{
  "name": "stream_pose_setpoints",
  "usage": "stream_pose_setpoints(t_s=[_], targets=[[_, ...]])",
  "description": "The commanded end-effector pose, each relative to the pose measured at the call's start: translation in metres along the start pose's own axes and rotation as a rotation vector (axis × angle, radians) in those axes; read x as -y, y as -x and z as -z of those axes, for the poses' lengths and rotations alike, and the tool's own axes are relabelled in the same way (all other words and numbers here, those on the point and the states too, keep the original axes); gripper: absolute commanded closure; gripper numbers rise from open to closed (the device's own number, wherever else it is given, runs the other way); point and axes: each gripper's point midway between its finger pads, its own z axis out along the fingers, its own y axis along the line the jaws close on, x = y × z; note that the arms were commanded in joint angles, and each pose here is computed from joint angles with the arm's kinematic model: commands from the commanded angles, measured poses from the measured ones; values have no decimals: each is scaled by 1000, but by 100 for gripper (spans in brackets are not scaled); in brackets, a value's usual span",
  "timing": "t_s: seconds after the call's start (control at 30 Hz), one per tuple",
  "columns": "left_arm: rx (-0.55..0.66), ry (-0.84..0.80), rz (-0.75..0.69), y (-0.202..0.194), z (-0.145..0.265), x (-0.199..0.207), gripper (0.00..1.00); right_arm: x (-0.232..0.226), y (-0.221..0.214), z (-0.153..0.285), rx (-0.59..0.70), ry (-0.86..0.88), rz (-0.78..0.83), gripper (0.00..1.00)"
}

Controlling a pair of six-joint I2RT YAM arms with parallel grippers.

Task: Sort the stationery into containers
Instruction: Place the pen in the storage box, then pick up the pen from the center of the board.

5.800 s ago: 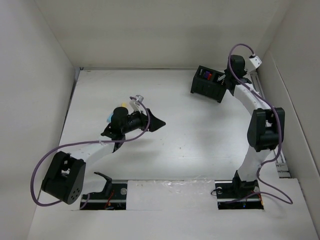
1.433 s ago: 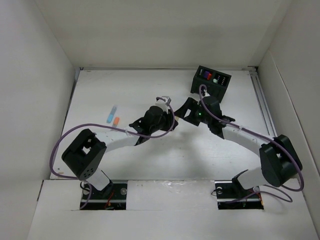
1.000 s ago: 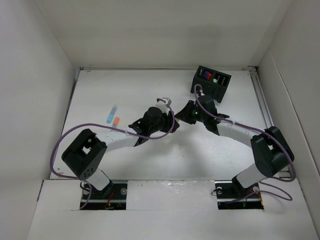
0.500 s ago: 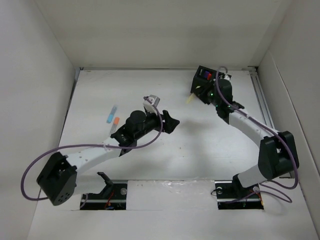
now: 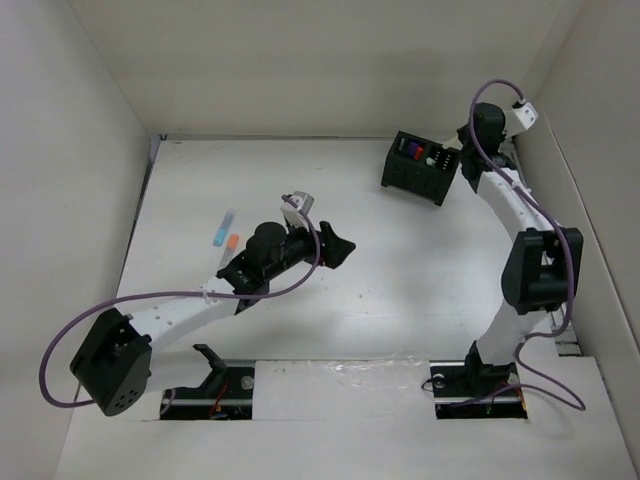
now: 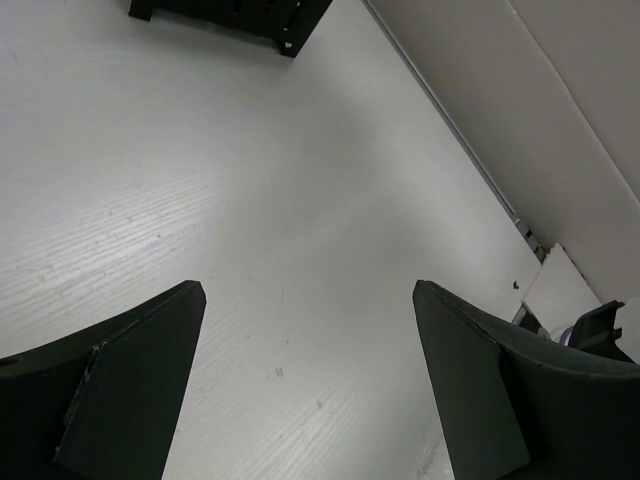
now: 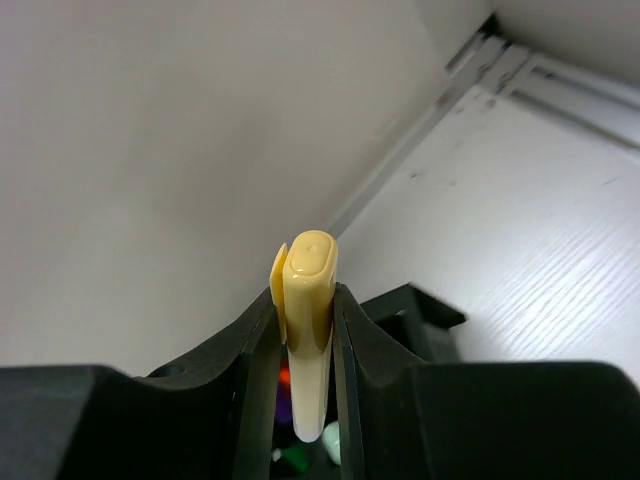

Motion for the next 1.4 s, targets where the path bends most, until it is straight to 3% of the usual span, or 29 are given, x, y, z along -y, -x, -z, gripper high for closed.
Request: stream_pose_setpoints(t_s=[0.0,0.23,0.4,0.5,0.53,0.67,0.77,0.9,0.97,1.03,1.07,1.1,1.13,1.27,1.33,1.37], targets=[[9,-49,31,10,-4,11,18,0,27,-7,112,-92,112,100],[28,16,35,12,-4,-1,23,9,-9,-17,105,-185,255,100],[38,51,45,13,0,-7,24,9,-32,-17,90,-199,288,92],[59,69,45,18,1,-9,25,6,-35,-17,93,-199,289,72],[51,74,45,16,1,-10,25,3,-37,-14,96,-199,292,57],[50,75,46,15,2,-10,27,-22,-19,8,129,-152,238,22],[42,111,47,12,-2,-18,28,-46,-6,33,107,-74,167,18],[39,136,48,13,-6,-22,31,-60,-12,82,41,25,68,19],[53,180,47,13,-8,-32,36,-51,-47,106,-64,84,42,26],[46,243,37,11,-8,-44,38,-56,-51,140,-124,182,-50,55],[72,289,24,16,-6,-52,41,-46,-70,162,-172,228,-80,84],[73,290,24,16,-6,-52,42,-43,-80,172,-203,262,-79,84],[74,333,22,15,-4,-60,42,-41,-90,183,-239,291,-84,95],[121,608,76,26,15,-114,42,-38,-137,225,-394,384,-29,100],[141,708,124,39,26,-141,40,-38,-142,244,-421,410,0,91],[110,752,141,32,32,-156,39,-38,-141,248,-422,410,5,75]])
